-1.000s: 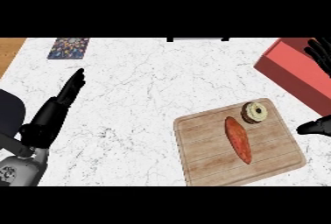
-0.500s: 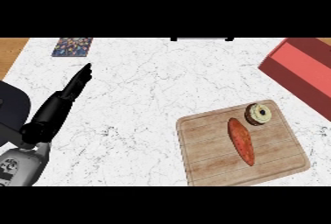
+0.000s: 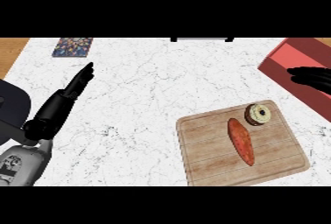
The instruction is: Pick the sweet potato from the cutting board and place it in the cardboard box
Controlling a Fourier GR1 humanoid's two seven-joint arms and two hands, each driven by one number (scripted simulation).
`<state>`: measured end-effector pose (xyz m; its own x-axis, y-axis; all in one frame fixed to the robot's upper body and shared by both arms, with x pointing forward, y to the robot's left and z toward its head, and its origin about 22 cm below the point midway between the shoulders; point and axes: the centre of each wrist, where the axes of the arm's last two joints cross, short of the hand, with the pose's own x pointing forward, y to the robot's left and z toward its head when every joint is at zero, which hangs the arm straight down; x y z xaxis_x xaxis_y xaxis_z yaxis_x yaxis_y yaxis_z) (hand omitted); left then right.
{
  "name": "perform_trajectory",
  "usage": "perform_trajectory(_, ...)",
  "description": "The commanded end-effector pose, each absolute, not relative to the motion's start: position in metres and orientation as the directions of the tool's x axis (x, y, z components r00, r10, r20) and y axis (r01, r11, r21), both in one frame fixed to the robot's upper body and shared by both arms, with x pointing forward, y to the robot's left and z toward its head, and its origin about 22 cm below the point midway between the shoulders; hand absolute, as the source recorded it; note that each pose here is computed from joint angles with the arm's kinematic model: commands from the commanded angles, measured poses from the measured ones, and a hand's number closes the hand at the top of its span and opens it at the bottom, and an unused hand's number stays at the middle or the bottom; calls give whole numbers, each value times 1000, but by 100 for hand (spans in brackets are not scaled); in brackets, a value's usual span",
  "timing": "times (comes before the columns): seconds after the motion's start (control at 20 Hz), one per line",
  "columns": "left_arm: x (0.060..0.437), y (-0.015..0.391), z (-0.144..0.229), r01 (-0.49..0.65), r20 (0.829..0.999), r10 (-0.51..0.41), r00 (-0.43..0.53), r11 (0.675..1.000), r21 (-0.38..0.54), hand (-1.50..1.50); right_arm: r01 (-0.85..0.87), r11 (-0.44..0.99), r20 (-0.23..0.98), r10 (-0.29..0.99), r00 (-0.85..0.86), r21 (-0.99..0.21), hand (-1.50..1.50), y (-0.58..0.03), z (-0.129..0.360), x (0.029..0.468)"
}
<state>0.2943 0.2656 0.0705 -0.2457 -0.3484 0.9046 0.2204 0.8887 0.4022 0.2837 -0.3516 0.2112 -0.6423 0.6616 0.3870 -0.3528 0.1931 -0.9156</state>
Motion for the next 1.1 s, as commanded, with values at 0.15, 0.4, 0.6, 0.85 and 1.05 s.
perform_trajectory(0.15,293,261,66,221,911,-331,-248,896,385,0,-348,-54,201,728,-655,-936,-150,-288,195,251)
perform_trajectory(0.4,281,269,56,207,902,-348,-256,892,403,0,-398,-130,152,783,-603,-908,-150,-264,212,243)
perform_trajectory(0.6,295,252,72,221,903,-345,-256,889,402,0,-437,-141,158,799,-580,-888,-150,-243,198,229)
perform_trajectory(0.85,297,255,64,206,899,-355,-254,889,409,0,-472,-137,173,814,-555,-871,-150,-254,170,228)
perform_trajectory(1.05,296,285,69,214,903,-356,-241,888,408,0,-402,-175,78,838,-539,-899,-150,-239,174,225)
